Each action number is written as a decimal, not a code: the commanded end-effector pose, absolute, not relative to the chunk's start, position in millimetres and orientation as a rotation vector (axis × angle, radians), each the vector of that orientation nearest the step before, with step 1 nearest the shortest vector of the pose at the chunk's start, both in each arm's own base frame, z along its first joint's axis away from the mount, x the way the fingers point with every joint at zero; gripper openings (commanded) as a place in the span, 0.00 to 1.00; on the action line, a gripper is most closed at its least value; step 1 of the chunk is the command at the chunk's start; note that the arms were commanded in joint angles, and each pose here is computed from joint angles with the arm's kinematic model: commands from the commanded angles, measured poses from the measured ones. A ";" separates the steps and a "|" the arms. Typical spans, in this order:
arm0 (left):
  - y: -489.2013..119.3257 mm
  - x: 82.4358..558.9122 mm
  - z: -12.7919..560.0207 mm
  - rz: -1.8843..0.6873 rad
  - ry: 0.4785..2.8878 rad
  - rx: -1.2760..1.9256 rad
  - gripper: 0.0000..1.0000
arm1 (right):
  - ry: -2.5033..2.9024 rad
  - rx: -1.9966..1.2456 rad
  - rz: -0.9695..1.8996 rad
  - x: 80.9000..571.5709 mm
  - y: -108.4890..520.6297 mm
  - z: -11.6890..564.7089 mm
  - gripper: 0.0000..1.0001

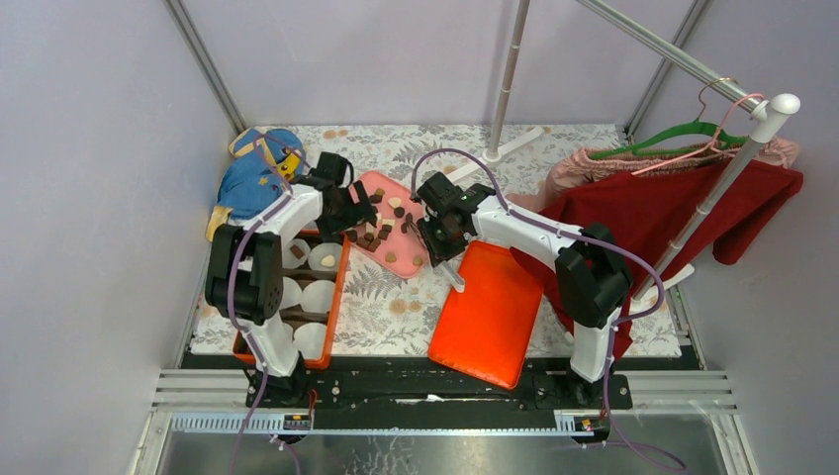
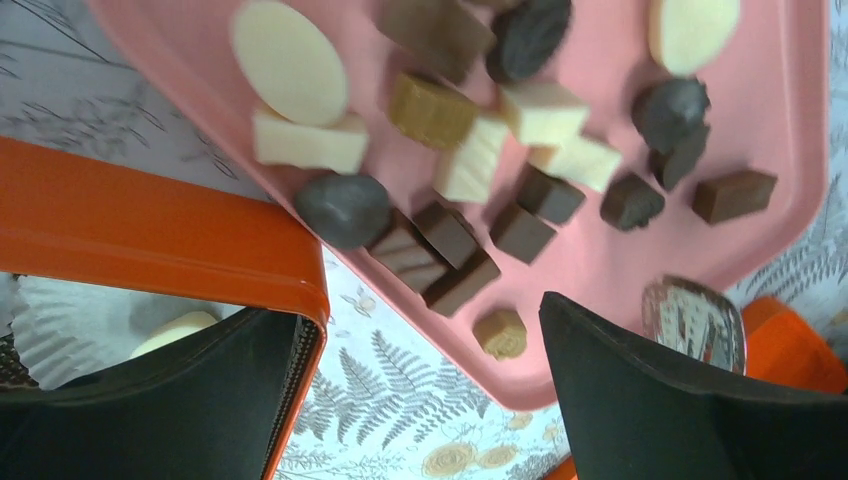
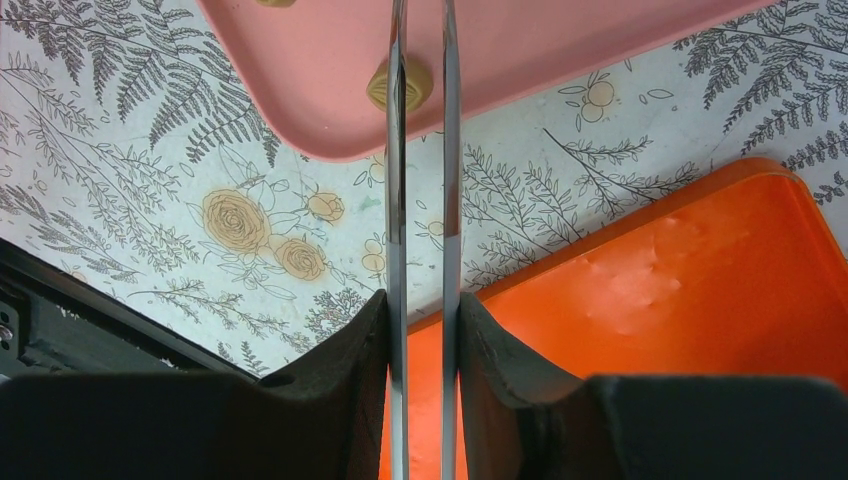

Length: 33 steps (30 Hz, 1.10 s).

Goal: Pack the chocolate

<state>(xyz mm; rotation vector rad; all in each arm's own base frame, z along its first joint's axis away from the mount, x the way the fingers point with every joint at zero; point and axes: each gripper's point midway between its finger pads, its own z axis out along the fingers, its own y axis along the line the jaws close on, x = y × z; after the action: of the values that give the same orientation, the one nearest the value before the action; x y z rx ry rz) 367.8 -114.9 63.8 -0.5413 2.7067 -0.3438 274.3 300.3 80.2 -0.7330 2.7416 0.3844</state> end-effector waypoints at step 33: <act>146.0 270.0 98.2 0.167 2.190 -1.481 0.99 | 2.634 -0.760 0.522 271.9 321.3 114.6 0.33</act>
<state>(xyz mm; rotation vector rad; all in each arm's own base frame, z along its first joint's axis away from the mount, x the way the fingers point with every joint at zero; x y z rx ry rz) 299.2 122.9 118.2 -1.3125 2.2386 0.0600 273.2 309.8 83.2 -0.7318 2.7270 0.4380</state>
